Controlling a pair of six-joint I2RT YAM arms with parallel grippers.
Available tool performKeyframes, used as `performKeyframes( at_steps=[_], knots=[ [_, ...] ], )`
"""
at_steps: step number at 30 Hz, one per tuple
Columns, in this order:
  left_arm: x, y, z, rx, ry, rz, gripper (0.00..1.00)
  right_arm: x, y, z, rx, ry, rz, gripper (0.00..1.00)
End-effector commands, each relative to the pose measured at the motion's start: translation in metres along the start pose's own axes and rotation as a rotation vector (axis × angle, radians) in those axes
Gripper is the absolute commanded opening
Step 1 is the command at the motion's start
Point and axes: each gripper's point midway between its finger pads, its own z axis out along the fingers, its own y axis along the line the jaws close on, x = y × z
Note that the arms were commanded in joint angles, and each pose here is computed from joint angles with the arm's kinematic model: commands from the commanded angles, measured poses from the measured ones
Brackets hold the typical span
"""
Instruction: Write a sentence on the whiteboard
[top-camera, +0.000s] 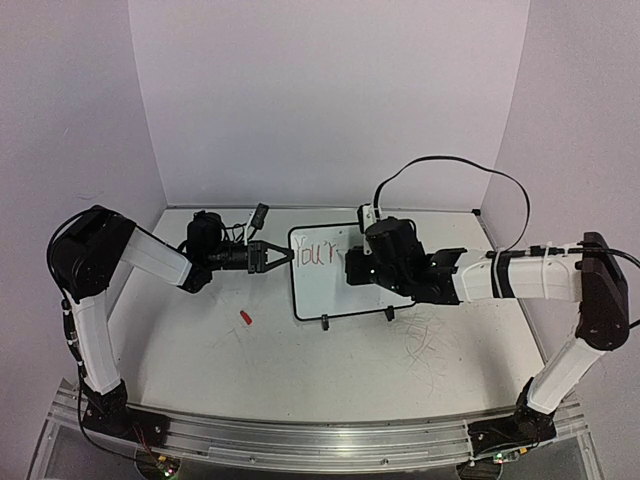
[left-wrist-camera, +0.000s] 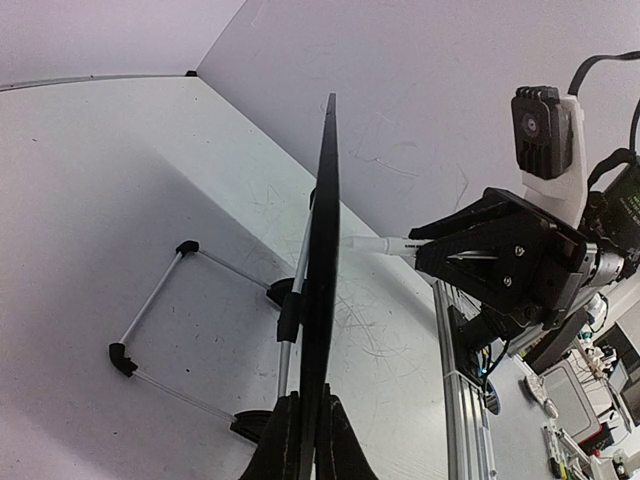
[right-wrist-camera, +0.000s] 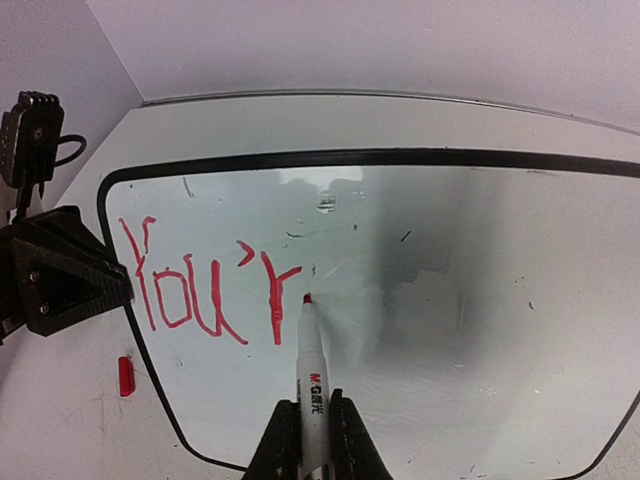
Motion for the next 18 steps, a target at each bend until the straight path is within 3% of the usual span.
performKeyframes(
  at_steps=[1,18],
  knots=[
    [-0.025,-0.03,0.003,0.064,-0.019,0.068,0.0,-0.008,-0.008,0.003,0.049,-0.024,0.028,0.0],
    [-0.024,-0.029,0.004,0.063,-0.015,0.066,0.0,-0.014,-0.03,-0.008,0.123,-0.06,0.071,0.0]
  ],
)
